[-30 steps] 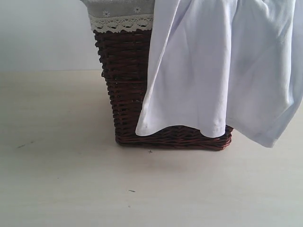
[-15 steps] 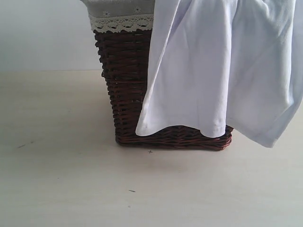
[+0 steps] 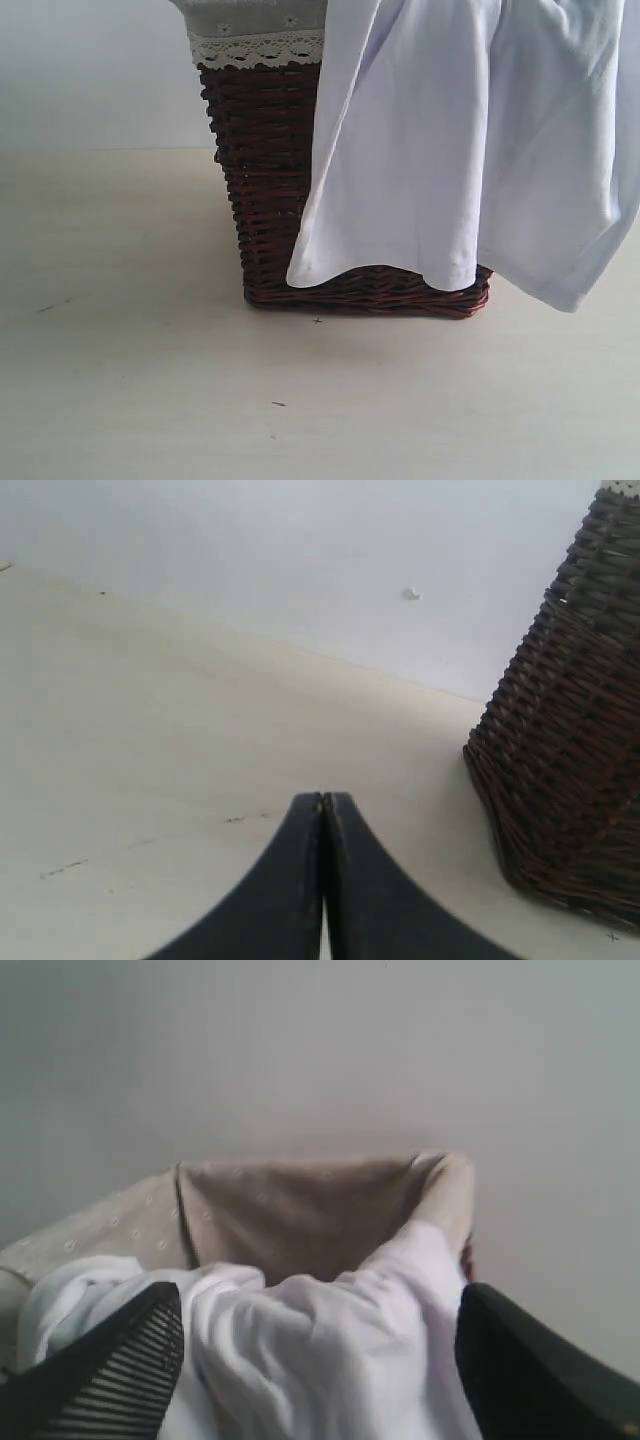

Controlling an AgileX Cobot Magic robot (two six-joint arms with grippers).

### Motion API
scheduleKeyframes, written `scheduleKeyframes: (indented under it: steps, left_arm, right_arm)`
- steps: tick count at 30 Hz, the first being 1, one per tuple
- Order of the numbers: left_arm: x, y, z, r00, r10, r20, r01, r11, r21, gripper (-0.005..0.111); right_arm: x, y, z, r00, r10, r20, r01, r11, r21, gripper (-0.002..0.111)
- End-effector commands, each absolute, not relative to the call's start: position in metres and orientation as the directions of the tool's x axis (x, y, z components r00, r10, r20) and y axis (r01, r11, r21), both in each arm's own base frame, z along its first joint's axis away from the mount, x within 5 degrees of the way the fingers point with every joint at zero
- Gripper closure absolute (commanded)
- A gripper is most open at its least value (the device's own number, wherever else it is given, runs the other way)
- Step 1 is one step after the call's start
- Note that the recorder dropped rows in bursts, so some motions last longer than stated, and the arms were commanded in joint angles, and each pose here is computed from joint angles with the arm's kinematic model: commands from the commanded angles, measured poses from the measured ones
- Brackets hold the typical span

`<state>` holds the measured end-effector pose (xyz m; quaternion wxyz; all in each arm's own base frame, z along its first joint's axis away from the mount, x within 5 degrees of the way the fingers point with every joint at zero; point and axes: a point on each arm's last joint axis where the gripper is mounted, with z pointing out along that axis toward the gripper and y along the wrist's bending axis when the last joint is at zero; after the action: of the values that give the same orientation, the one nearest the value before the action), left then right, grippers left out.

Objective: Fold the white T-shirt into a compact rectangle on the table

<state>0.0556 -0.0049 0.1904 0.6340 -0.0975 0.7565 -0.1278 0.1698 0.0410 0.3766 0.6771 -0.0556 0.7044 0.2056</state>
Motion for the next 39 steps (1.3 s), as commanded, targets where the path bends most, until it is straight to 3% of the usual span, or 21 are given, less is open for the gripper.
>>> scheduleKeyframes:
  steps: [1, 5, 9, 20, 27, 32, 39]
  left_arm:
    - [0.055, -0.005, 0.191, -0.173, -0.320, -0.932, 0.016, 0.945, -0.327, 0.107]
    - [0.055, -0.005, 0.191, -0.173, -0.320, -0.932, 0.016, 0.945, -0.327, 0.107]
    - [0.055, -0.005, 0.191, -0.173, -0.320, -0.932, 0.016, 0.945, -0.327, 0.107]
    - [0.055, -0.005, 0.191, -0.173, -0.320, -0.932, 0.016, 0.945, -0.327, 0.107]
    - [0.055, -0.005, 0.191, -0.173, -0.318, -0.932, 0.016, 0.945, -0.326, 0.107]
    - [0.055, -0.005, 0.191, -0.173, -0.318, -0.932, 0.016, 0.945, -0.326, 0.107]
    - [0.055, -0.005, 0.191, -0.173, -0.318, -0.932, 0.016, 0.945, -0.326, 0.107]
  right_arm:
    - [0.204, 0.056, 0.375, -0.205, 0.118, -0.972, -0.462, 0.863, 0.203, 0.035]
    - [0.211, 0.056, 0.377, -0.145, -0.003, -0.989, -0.479, 0.875, 0.068, 0.035]
    - [0.209, 0.045, 0.377, -0.090, -0.052, -0.995, -0.369, 0.929, -0.015, 0.035]
    - [0.204, 0.033, 0.345, -0.153, -0.084, -0.985, -0.253, 0.966, -0.043, 0.035]
    - [0.172, 0.038, 0.353, -0.082, -0.077, -0.994, -0.332, 0.942, -0.045, 0.035]
    - [0.159, 0.031, 0.314, -0.160, -0.085, -0.983, -0.274, 0.961, -0.038, 0.035]
    - [0.192, 0.033, 0.285, -0.317, -0.126, -0.940, -0.275, 0.961, -0.036, 0.035]
